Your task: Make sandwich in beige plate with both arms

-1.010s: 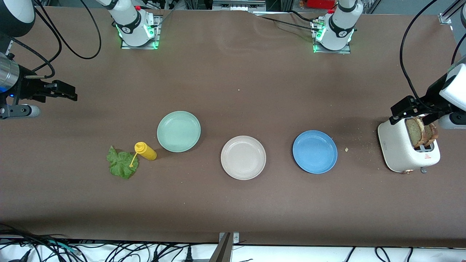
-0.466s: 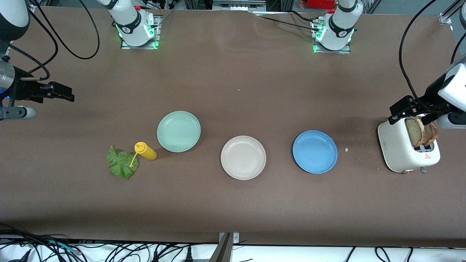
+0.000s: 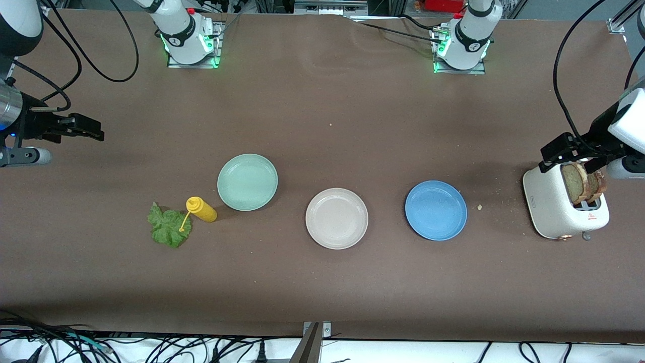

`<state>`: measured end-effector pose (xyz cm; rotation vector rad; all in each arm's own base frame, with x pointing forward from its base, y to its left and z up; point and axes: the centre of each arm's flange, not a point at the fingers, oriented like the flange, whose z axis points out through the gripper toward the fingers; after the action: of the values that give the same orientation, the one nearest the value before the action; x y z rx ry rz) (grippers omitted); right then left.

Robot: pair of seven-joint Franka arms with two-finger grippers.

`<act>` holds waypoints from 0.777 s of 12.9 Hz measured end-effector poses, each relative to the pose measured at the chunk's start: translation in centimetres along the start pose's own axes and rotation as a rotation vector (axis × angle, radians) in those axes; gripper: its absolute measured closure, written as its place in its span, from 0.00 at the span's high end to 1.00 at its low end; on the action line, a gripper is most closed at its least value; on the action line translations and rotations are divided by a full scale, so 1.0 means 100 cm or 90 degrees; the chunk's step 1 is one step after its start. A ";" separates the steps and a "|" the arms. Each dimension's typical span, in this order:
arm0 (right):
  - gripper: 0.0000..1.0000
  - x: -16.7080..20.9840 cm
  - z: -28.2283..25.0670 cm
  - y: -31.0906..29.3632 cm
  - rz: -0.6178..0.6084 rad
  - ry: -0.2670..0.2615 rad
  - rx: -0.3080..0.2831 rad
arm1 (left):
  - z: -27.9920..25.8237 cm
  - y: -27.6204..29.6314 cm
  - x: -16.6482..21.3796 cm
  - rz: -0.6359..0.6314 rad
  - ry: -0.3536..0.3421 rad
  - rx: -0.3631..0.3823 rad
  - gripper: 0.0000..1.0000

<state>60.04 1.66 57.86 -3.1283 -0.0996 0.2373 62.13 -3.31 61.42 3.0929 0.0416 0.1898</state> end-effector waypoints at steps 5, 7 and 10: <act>1.00 0.000 0.000 0.000 0.000 0.000 0.000 | 0.000 0.002 0.000 0.002 0.000 0.000 1.00; 1.00 0.000 0.000 0.000 0.000 0.001 0.000 | 0.000 0.003 0.000 0.003 0.000 -0.001 1.00; 1.00 0.002 -0.001 0.000 0.000 0.010 -0.001 | 0.000 0.003 0.000 0.003 0.000 -0.001 1.00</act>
<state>60.23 1.67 57.97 -3.1305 -0.1004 0.2128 62.11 -3.58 61.42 3.0924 0.0347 0.1895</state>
